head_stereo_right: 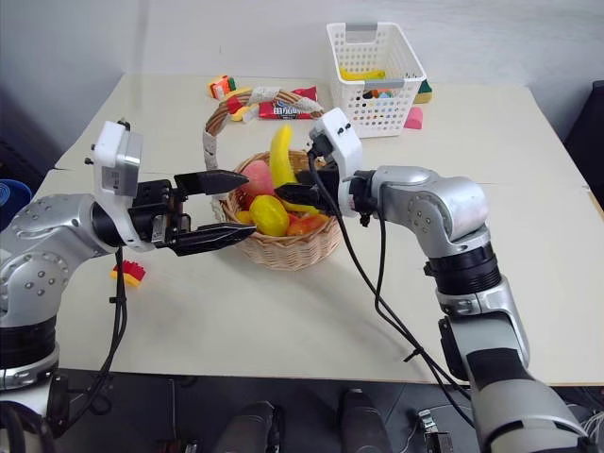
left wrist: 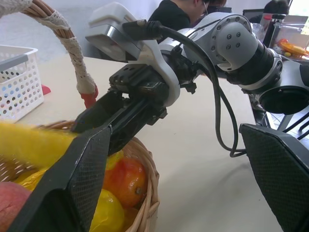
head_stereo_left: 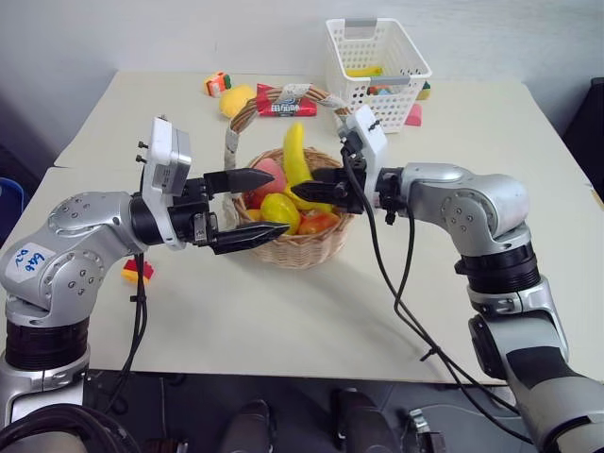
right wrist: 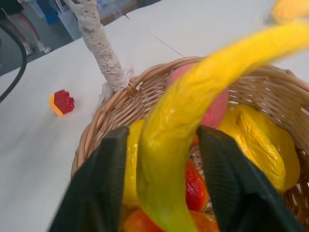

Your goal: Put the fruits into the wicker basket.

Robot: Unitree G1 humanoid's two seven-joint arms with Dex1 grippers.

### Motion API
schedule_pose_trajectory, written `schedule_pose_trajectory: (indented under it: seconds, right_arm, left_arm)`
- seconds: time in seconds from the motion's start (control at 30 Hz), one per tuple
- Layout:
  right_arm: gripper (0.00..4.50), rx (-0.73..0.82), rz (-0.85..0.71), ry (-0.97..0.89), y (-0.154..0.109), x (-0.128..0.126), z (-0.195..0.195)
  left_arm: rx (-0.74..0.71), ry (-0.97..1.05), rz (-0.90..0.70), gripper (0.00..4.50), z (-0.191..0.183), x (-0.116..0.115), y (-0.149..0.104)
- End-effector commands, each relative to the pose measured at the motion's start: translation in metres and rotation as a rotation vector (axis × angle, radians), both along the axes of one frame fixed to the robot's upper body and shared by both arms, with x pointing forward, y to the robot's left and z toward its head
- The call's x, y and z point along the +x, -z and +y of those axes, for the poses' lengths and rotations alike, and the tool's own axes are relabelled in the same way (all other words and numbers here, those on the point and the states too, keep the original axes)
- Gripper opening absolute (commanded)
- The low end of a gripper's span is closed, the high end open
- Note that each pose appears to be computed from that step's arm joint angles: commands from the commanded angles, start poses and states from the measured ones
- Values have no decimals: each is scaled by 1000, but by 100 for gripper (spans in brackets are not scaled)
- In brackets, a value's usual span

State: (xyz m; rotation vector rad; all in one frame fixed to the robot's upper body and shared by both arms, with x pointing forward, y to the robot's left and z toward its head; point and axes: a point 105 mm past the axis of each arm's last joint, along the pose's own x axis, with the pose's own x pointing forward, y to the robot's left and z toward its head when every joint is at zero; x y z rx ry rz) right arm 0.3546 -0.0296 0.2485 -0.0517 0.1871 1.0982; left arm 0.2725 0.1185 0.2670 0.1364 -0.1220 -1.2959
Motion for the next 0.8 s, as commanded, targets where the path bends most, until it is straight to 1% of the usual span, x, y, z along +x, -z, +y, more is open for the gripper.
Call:
schedule_pose_trajectory:
  seconds: [0.03,0.13,0.2,0.3,0.33,0.43,0.6,0.8]
  right_arm:
    - [352,95,-45,-81,-30,-24,-5]
    - [352,149,-39,-105,-44,-46,-25]
    - [352,143,-57,-51,-46,-52,-40]
    - [352,72,-109,145,-38,-40,-67]
    - [352,60,-117,182,-36,-37,-72]
    - [352,64,-141,302,-29,-19,-81]
    - [352,91,-165,356,-23,5,-71]
    - [352,142,-182,353,-28,27,-57]
  left_arm:
    - [-9,-7,-66,444,2,-7,-10]
    - [-9,-14,-66,444,4,-6,-9]
    - [-9,-15,-66,444,5,-6,-9]
    - [-10,-16,-72,444,4,-3,-10]
    - [-11,-16,-74,444,4,-2,-10]
    - [-16,-6,-84,444,1,0,-13]
    - [-23,-11,-101,444,0,4,-17]
    - [-22,-18,-103,444,1,5,-17]
